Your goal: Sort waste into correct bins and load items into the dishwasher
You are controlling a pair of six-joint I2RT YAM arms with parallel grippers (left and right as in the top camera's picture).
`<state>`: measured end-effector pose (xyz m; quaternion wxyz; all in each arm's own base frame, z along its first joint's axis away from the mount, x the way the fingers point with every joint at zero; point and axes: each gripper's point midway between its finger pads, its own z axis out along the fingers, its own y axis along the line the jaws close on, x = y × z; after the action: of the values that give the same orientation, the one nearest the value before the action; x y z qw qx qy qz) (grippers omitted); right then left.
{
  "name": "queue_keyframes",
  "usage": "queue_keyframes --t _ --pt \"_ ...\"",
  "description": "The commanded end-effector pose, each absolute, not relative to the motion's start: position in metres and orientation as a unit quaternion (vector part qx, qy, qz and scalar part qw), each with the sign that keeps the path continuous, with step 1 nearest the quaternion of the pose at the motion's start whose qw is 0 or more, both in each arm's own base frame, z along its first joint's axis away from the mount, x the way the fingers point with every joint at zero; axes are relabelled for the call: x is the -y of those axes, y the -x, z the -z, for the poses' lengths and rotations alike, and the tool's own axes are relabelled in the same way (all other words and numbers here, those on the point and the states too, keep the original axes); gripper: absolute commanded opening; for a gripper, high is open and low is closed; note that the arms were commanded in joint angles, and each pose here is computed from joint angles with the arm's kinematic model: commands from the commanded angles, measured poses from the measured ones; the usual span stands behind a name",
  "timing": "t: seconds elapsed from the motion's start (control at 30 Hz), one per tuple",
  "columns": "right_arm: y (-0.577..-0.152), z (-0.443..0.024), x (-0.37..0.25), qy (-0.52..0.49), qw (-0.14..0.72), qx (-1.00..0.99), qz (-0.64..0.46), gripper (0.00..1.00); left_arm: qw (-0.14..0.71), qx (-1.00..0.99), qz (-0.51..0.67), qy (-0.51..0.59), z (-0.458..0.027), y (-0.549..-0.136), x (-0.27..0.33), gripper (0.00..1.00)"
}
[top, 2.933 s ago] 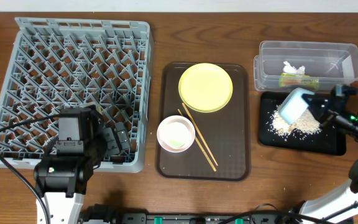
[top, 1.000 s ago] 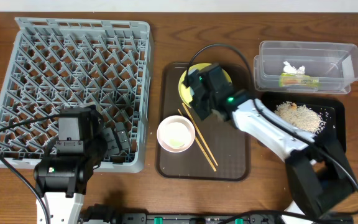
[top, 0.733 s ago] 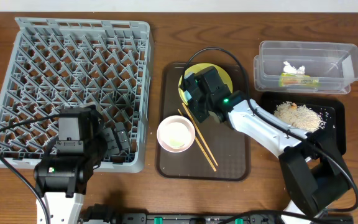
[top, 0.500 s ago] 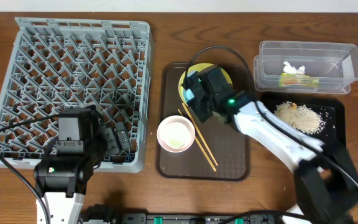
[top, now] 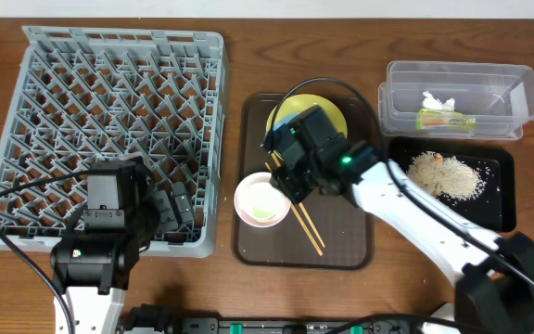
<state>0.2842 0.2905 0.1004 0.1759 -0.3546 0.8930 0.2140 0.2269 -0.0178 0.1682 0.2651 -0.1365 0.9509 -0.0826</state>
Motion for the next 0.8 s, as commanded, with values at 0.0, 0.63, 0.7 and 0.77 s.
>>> queue_keyframes --t 0.0,0.63,0.7,0.77 --pt "-0.271 -0.08 -0.3 0.36 0.14 -0.896 -0.218 0.35 0.273 -0.949 0.08 0.138 -0.175 -0.229 0.017 1.0" --pt "-0.327 -0.138 -0.276 0.286 0.21 -0.91 -0.217 0.01 0.273 -0.949 0.085 0.137 -0.175 -0.229 0.019 1.0" --pt "-0.344 -0.168 -0.261 0.262 0.245 -0.906 -0.224 0.01 0.273 -0.948 0.103 0.131 -0.176 -0.23 0.025 1.0" --pt "-0.36 -0.196 -0.245 0.231 0.277 -0.901 -0.243 0.01 0.276 -0.944 0.133 0.123 -0.18 -0.234 0.035 1.0"
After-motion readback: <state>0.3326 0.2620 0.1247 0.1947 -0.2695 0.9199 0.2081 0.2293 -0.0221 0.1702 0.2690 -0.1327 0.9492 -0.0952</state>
